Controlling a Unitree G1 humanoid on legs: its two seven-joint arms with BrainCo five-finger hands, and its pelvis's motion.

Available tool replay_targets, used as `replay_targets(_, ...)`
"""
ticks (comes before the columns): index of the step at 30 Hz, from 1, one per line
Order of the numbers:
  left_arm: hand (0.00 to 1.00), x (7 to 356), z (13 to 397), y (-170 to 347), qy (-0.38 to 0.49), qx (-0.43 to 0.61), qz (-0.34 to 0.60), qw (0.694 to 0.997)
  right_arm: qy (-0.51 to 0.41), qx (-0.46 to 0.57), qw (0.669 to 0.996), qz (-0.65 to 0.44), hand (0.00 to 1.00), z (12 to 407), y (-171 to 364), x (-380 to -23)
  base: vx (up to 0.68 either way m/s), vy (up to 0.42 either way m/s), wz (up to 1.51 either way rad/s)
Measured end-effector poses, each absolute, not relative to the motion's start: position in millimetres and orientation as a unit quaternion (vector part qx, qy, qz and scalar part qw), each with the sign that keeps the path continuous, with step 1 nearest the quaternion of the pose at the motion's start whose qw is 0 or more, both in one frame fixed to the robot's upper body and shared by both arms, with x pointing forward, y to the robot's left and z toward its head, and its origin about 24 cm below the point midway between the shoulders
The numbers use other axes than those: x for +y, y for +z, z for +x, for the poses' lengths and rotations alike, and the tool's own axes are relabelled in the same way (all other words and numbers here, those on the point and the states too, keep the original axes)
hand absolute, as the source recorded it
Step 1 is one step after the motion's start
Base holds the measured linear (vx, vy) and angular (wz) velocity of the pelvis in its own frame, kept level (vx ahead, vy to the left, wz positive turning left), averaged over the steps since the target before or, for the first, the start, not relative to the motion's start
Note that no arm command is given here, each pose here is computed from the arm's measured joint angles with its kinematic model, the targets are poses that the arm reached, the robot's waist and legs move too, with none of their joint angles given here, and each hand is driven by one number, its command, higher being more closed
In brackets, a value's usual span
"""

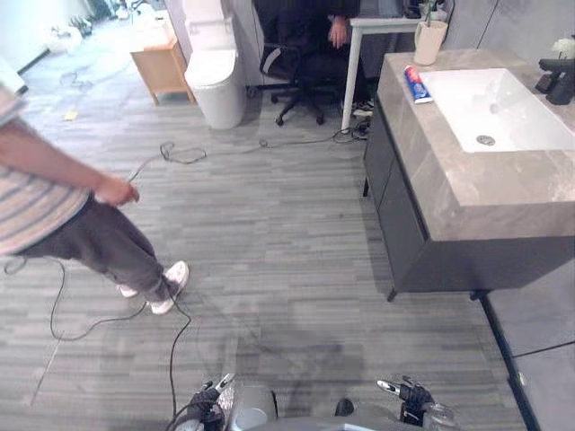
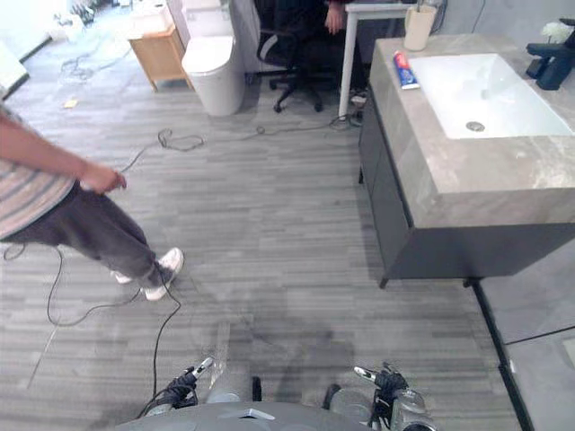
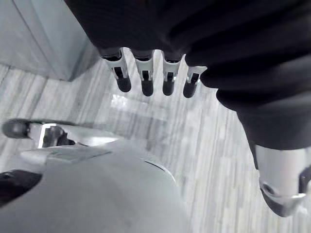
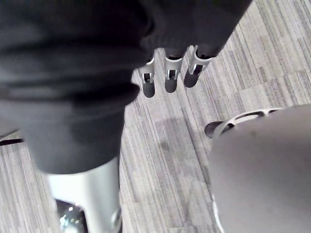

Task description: Organize washtable

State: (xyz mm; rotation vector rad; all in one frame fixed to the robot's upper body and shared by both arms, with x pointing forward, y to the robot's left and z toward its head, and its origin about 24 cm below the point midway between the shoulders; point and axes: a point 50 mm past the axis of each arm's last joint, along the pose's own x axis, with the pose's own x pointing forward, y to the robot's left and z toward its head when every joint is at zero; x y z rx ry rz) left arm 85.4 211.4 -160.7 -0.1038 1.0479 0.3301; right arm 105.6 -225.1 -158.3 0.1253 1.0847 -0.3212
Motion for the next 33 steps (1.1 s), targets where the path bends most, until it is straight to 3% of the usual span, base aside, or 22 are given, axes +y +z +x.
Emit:
replay_targets(12,0.00,222.2,76.4,-160.8,0.158,0.509,-0.032,0.846,-0.182,0.522,0.821,0.141,0.00,82.8,-166.8,-206.5,0.24,0.063,-0.21)
replay_targets(22,0.00,225.0,67.9,-163.0,0.131,0.531,0.000,0.837,-0.167,0.523,0.822,0.149,0.00,92.6,-167.0,-198.7,0.02,0.013,-0.01)
replay_targets(33,0.00,231.1,63.5,-163.5,0.177,0.531,-0.066,0.826,-0.167,0.519,0.824,0.155,0.00,97.4,-165.8,-201.0,0.02,0.012,0.12)
